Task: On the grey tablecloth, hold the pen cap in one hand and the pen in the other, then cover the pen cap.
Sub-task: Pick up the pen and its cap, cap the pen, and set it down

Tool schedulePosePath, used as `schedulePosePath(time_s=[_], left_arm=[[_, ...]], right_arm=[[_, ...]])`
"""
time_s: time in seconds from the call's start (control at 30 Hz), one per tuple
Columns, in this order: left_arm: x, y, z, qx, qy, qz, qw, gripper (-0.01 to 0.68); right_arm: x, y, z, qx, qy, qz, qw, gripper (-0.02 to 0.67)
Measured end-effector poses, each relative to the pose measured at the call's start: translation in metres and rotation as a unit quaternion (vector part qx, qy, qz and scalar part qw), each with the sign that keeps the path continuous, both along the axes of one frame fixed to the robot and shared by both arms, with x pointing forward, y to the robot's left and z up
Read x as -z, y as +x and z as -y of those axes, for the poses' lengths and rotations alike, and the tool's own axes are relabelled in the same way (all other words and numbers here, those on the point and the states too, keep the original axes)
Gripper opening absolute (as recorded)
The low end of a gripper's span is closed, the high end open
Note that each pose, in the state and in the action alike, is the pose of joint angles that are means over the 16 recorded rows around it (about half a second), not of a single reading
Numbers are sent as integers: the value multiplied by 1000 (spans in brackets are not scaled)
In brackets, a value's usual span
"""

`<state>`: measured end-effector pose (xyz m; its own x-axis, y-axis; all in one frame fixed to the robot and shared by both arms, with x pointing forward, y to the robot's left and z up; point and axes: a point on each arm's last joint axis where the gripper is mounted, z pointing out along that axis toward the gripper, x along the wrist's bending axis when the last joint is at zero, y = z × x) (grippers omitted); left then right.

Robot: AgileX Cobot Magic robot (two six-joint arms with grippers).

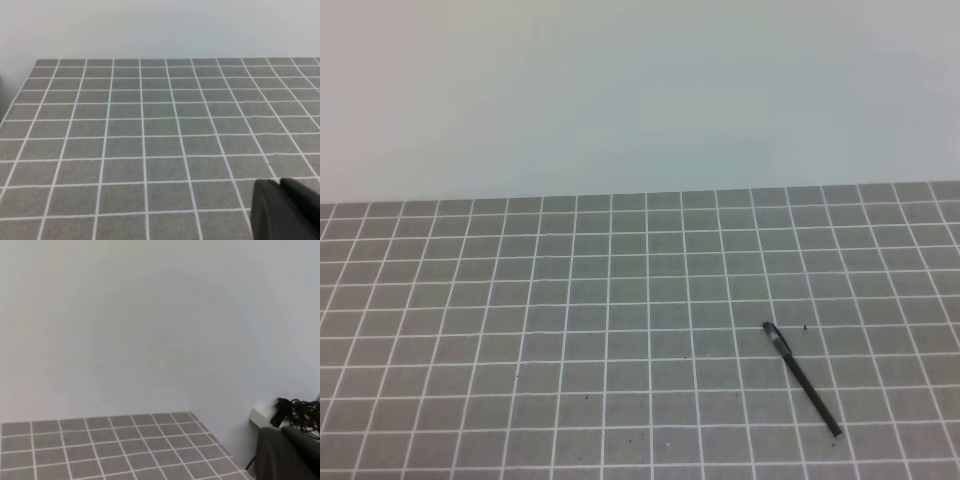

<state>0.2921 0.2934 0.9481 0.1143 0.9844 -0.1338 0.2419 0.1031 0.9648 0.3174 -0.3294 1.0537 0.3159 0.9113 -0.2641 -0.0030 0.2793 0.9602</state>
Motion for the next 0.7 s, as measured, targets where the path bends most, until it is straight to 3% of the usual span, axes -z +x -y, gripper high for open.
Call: schedulePosePath(time_s=[0.23,0.43,0.7], left_arm=[[0,0,0,0,0,0,1000,0],[0,0,0,1,0,0,1000,0],[0,0,0,1,0,0,1000,0]], right_arm=[[12,3,-10,-56,21,-55,997,-1],[23,0,-25,-134,37,-114,984,-2],[24,-14,-35,-197,32,-104,974,-2]])
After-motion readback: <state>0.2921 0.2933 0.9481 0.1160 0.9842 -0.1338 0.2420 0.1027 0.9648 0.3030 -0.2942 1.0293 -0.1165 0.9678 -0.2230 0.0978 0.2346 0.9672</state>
